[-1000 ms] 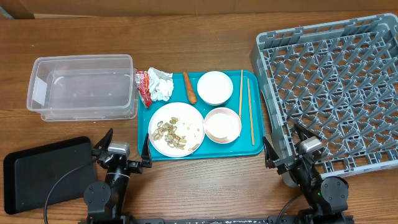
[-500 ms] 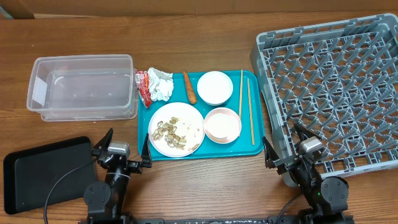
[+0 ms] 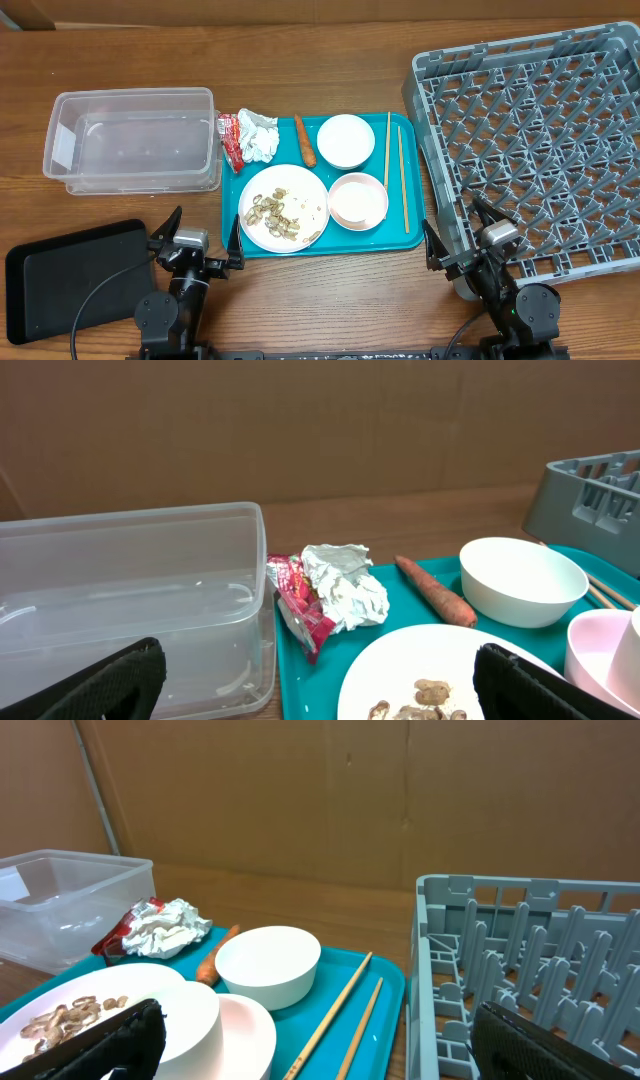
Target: Sort waste into correct bins and load items into the dishwasher
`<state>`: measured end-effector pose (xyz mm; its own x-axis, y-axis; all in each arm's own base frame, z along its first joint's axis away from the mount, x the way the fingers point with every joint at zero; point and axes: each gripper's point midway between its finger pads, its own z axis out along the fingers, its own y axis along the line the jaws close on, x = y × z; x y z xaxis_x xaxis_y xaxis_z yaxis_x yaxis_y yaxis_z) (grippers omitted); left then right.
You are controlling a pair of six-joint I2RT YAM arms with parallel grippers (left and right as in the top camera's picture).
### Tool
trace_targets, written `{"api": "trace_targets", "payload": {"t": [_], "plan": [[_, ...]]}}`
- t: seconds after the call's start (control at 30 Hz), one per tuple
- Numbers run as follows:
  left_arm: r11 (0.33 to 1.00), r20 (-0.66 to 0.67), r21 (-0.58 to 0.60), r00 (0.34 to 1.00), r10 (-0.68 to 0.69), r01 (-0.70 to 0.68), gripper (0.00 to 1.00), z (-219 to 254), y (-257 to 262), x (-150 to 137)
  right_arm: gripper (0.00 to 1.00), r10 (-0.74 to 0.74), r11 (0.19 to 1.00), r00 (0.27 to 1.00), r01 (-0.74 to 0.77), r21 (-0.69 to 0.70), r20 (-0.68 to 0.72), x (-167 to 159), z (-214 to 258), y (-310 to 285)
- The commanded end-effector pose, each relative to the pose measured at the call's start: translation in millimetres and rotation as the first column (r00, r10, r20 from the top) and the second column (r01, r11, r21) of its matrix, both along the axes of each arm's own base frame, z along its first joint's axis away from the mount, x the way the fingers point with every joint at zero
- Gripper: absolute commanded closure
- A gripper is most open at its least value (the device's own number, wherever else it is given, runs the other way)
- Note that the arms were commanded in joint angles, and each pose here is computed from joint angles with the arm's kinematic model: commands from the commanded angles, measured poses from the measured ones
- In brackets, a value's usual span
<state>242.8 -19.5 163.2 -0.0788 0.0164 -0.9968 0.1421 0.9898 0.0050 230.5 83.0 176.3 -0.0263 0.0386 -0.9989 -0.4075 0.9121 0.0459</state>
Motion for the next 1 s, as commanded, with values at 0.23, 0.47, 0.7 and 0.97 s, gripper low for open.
{"api": "trace_targets", "payload": {"t": [0.23, 0.47, 0.7, 0.97], "plan": [[1.000, 0.002, -0.003, 1.000, -0.012, 0.012, 0.00, -2.7, -2.4, -0.1, 0.00, -0.004, 1.000, 1.000, 0.004, 0.001, 0.008, 0.2, -0.9, -0.4], [1.000, 0.013, 0.001, 1.000, -0.004, 0.004, 0.00, -0.1, -1.1, 0.3, 0.00, 0.083, 0.997, 0.996, -0.083, 0.002, 0.015, -6.5, 0.7, 13.0], [0.967, -0.019, -0.219, 0.991, -0.135, 0.128, 0.00, -0.1, -25.6, -5.1, 0.00, 0.242, 0.913, 0.965, -0.192, 0.361, -0.099, -19.9, 14.1, 32.3], [0.876, 0.170, -0.334, 0.936, -0.307, 0.348, 0.00, 76.2, -55.2, -26.5, 0.00, 0.133, 0.926, 0.991, -0.124, 0.356, 0.000, -28.6, 88.3, 13.1]]}}
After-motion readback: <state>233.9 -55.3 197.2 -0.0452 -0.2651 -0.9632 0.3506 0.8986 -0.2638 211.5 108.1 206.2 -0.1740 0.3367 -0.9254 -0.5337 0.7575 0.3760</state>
